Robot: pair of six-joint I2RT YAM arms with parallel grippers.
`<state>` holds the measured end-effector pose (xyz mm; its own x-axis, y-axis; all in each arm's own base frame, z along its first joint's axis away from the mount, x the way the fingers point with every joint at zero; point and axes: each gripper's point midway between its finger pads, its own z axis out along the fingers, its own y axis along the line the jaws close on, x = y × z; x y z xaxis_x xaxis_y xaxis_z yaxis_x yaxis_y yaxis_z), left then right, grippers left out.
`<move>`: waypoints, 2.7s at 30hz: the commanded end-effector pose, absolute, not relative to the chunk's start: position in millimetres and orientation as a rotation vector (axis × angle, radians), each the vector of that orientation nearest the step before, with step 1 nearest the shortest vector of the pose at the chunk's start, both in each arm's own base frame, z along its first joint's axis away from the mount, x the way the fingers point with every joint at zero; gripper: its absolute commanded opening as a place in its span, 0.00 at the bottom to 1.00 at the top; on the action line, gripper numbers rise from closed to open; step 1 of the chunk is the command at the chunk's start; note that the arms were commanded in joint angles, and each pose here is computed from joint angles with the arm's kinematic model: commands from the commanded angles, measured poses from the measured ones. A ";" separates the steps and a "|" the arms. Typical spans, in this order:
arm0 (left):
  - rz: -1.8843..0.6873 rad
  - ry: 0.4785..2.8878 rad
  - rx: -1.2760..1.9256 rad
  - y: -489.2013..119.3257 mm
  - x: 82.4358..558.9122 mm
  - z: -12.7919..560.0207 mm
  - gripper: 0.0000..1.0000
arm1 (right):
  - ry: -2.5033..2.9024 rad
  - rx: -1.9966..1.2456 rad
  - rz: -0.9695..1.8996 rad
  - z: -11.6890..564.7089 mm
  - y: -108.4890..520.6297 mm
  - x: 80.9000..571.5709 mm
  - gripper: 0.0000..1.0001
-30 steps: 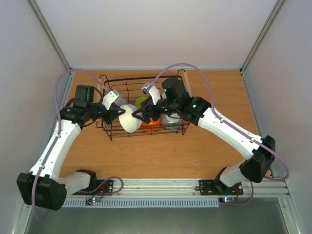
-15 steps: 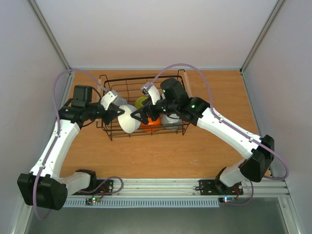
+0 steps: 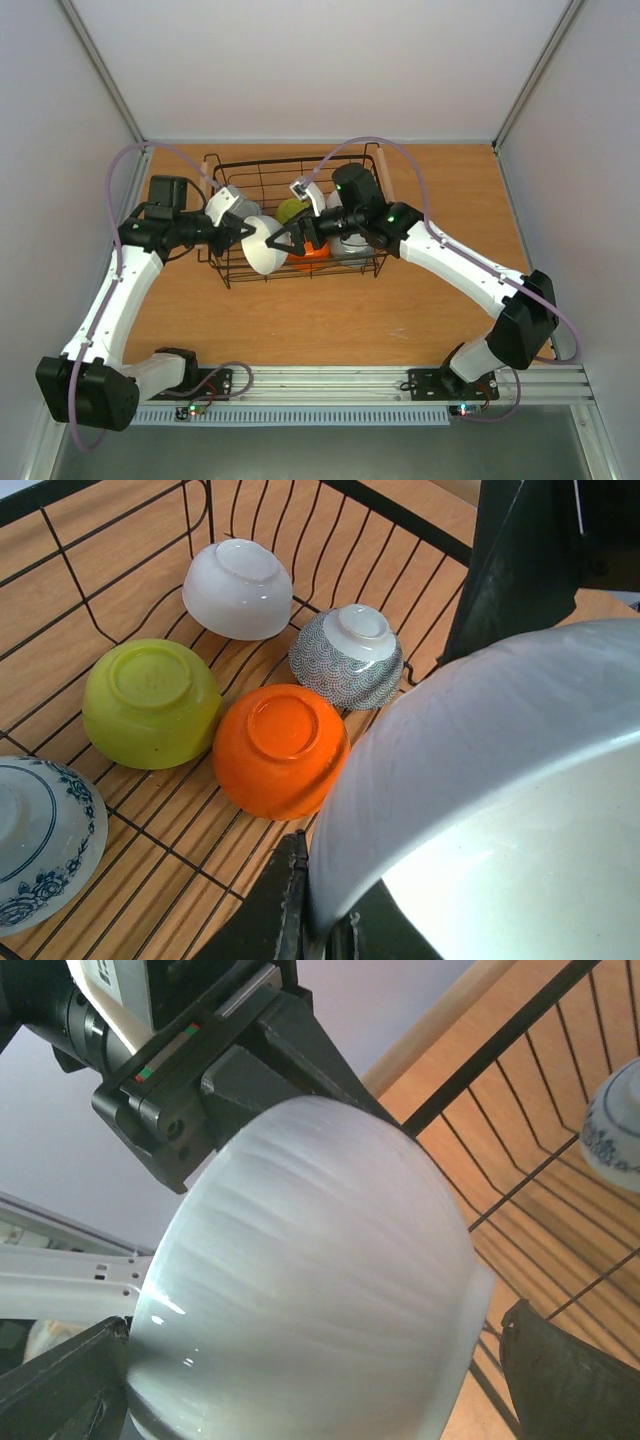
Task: Load the bowls into the dish rack
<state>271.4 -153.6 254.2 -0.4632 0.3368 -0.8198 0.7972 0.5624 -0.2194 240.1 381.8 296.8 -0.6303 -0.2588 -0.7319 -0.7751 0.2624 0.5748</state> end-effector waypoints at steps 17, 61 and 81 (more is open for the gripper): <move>-0.826 1.917 0.919 -159.8 269.7 284.3 0.01 | 1.938 -0.971 1.708 298.7 386.6 205.5 0.48; 0.099 1.982 0.246 -25.9 339.6 290.1 1.00 | 2.438 -1.243 -0.086 143.5 419.4 332.8 0.01; 0.191 1.946 0.184 -10.8 345.2 298.5 0.99 | 2.407 -1.355 -0.184 115.8 434.8 309.9 0.99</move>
